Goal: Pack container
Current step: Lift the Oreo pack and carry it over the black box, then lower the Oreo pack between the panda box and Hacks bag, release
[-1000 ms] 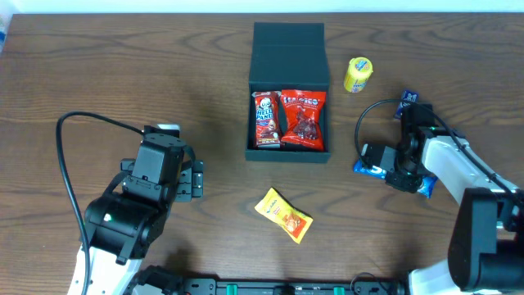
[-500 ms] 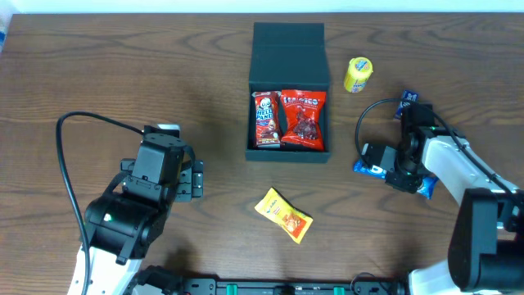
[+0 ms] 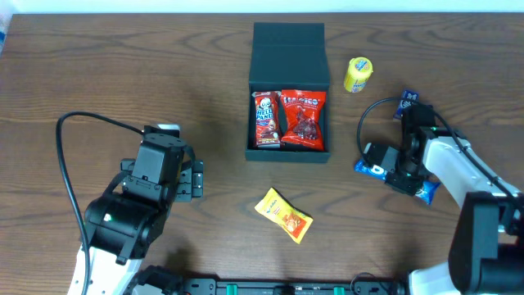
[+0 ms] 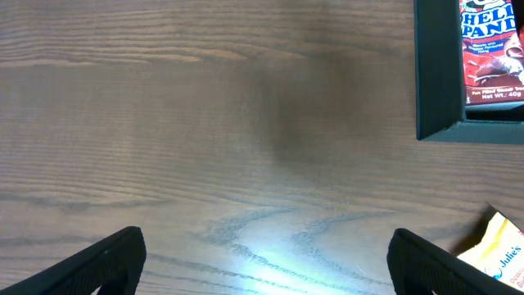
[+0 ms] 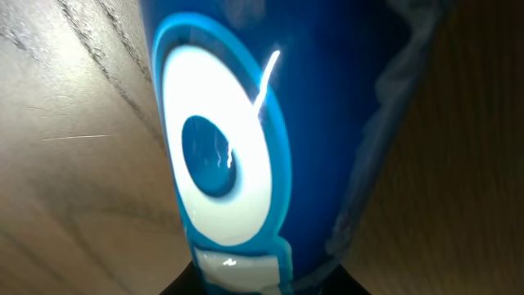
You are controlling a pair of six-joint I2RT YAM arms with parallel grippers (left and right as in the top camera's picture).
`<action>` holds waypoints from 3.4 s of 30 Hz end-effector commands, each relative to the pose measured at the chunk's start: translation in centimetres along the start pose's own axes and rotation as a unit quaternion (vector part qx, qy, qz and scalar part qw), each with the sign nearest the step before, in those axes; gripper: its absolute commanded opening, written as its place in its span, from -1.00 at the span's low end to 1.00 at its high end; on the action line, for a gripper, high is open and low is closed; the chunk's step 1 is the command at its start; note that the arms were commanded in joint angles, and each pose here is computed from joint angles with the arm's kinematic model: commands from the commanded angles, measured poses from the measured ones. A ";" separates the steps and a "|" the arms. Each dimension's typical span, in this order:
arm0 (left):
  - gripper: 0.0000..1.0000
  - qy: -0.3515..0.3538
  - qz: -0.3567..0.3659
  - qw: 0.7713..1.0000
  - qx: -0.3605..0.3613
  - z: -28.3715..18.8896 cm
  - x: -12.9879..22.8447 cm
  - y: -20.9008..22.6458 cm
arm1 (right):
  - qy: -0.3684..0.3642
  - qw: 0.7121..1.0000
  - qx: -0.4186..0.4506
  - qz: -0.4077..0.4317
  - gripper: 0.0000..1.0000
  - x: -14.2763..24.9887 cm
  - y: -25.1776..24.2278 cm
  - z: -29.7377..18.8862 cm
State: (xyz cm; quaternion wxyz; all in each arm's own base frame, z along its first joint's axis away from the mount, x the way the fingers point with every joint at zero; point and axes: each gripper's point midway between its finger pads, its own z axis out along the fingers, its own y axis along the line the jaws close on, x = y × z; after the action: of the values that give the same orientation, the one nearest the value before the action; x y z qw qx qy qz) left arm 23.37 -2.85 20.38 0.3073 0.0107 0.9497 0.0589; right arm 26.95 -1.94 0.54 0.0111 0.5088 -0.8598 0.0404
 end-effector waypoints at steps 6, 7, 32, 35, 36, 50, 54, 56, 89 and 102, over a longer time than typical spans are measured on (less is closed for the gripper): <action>0.90 0.003 0.002 1.000 -0.002 0.1 0.2 0.1 | -0.021 0.998 0.038 0.044 -0.98 0.6 0.8 -4.6; 0.90 0.003 0.002 1.000 -0.002 0.1 0.2 0.1 | -0.024 0.997 0.041 0.052 -0.97 0.6 1.0 -5.1; 0.91 0.003 0.002 1.000 -0.002 0.1 0.2 0.1 | -0.156 0.961 0.053 0.223 -0.98 -7.9 10.0 -16.0; 0.91 0.003 0.002 1.000 -0.002 0.1 0.2 0.1 | -0.188 0.950 0.046 0.246 -0.97 -10.0 10.7 -17.4; 0.90 0.003 0.002 1.000 -0.002 0.1 0.2 0.1 | -0.196 0.946 0.041 0.254 -0.97 -10.7 10.9 -17.8; 0.91 0.003 0.002 1.000 -0.002 0.1 0.2 0.1 | -0.249 0.890 0.029 0.382 -0.97 -20.9 9.6 -19.7; 0.90 0.003 0.002 1.000 -0.002 0.1 0.2 0.1 | -0.294 0.834 0.082 0.460 -0.97 -22.6 5.8 -20.5; 0.90 0.004 0.002 1.000 -0.002 0.1 0.2 0.1 | -0.307 0.818 0.087 0.479 -0.97 -23.3 5.0 -20.5; 0.90 0.003 0.002 1.000 -0.002 0.1 0.2 0.1 | -0.207 0.829 -0.015 0.519 -0.97 -28.6 0.3 -11.3; 0.90 0.003 0.002 1.000 -0.002 0.1 0.2 0.1 | -0.193 0.859 -0.057 0.470 -0.98 -29.3 1.7 -10.2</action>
State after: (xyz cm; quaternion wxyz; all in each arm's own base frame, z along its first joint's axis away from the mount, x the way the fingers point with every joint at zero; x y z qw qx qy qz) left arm 23.37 -2.85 20.38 0.3073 0.0107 0.9497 0.0589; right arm 39.06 24.91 8.53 -0.1483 0.0207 -0.9841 -0.0959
